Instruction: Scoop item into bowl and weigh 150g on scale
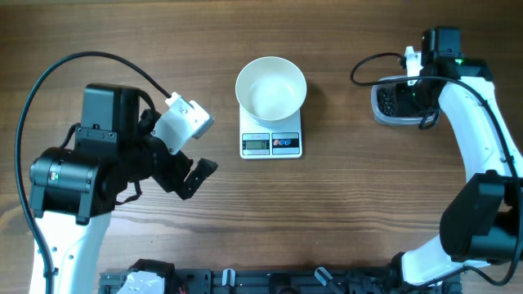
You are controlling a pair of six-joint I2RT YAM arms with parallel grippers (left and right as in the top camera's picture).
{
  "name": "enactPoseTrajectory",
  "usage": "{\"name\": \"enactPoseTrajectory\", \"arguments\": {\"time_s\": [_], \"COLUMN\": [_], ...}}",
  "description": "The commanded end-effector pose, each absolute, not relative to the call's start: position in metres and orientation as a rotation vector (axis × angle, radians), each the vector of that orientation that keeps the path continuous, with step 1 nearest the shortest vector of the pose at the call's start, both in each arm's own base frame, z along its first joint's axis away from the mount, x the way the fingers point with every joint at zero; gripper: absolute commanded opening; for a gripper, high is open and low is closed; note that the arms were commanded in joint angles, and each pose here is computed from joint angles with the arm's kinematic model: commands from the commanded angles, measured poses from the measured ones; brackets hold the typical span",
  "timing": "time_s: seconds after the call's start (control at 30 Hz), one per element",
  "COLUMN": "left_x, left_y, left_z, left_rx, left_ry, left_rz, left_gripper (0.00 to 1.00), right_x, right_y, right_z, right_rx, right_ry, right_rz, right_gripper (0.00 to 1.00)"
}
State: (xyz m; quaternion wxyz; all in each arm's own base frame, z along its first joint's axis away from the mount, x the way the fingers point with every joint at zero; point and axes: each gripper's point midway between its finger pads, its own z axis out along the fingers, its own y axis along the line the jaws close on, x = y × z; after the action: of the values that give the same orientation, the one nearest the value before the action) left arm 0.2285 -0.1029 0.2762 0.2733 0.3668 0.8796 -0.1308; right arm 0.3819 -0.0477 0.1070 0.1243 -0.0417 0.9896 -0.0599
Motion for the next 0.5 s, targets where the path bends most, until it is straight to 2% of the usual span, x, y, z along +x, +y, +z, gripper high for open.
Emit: {"name": "enactPoseTrajectory", "arguments": {"time_s": [0.0, 0.47], "left_x": [0.229, 0.229], "left_y": [-0.103, -0.103], "left_z": [0.283, 0.283], "left_rx": [0.991, 0.991], "left_ry": [2.339, 2.338], "left_rz": [-0.352, -0.352], "left_gripper": [1.00, 1.00], "right_x": [0.378, 0.361], "right_y": [-0.032, -0.045], "right_z": [0.092, 0.091], "right_rx": [-0.112, -0.033], "right_ry": [2.920, 2.964], "right_rz": [0.045, 0.164], "right_gripper": [0.04, 0.04]}}
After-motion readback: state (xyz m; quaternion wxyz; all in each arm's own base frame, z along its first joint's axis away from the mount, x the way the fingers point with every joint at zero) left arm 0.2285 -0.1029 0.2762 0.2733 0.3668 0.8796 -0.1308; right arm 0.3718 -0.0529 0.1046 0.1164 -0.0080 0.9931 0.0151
